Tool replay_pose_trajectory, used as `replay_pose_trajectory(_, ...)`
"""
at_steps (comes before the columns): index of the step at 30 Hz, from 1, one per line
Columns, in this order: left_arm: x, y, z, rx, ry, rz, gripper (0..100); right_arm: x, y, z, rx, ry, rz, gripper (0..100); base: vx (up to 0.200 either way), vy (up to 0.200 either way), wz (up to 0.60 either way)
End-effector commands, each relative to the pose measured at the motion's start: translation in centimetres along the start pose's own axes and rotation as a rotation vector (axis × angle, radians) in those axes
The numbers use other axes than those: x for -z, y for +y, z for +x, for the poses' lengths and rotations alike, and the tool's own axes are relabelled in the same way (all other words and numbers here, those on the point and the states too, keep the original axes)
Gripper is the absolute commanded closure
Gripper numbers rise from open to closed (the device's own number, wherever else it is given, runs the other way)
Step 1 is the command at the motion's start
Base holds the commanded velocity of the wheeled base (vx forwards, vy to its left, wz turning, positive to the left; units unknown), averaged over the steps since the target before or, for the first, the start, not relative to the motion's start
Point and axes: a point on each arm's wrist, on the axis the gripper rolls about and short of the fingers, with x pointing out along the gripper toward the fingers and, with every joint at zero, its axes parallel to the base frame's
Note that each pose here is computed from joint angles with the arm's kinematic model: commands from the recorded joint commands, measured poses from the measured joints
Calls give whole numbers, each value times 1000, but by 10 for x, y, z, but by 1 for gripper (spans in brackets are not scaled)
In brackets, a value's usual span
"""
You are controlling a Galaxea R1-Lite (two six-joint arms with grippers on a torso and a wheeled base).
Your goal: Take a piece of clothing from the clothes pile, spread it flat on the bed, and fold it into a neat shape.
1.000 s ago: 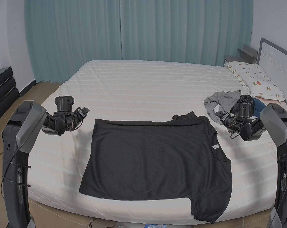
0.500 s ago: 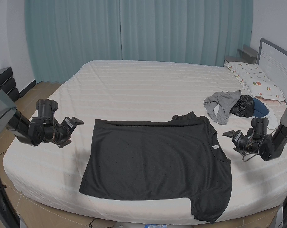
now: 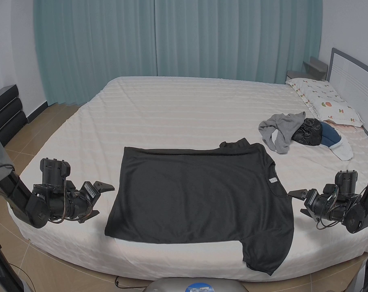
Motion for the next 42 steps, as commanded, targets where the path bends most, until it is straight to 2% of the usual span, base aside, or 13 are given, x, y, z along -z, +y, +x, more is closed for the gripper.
replay_pose_trajectory(1,19,33,23,-67,67,23,0,5,-3,-1,5,22,3,0,0,0,0)
replay_pose_trajectory(10,19,41,39,-68,94,141,0,7,-5,2,11,33,7,0,0,0,0)
replay_pose_trajectory(15,8,42,39,15,148,187,0,9,-6,4,16,44,7,0,0,0,0)
replay_pose_trajectory(18,4,43,42,34,152,224,0,10,-6,4,15,45,8,0,0,0,0)
replay_pose_trajectory(24,0,56,49,9,157,327,0,10,-5,4,13,45,7,0,0,0,0)
replay_pose_trajectory(35,-3,50,65,20,165,377,0,7,-6,4,12,36,10,0,0,0,0)
replay_pose_trajectory(39,-3,47,68,-36,174,375,0,8,-5,5,11,40,6,0,0,0,0)
replay_pose_trajectory(42,-4,44,70,-41,174,384,0,9,-5,5,12,42,7,0,0,0,0)
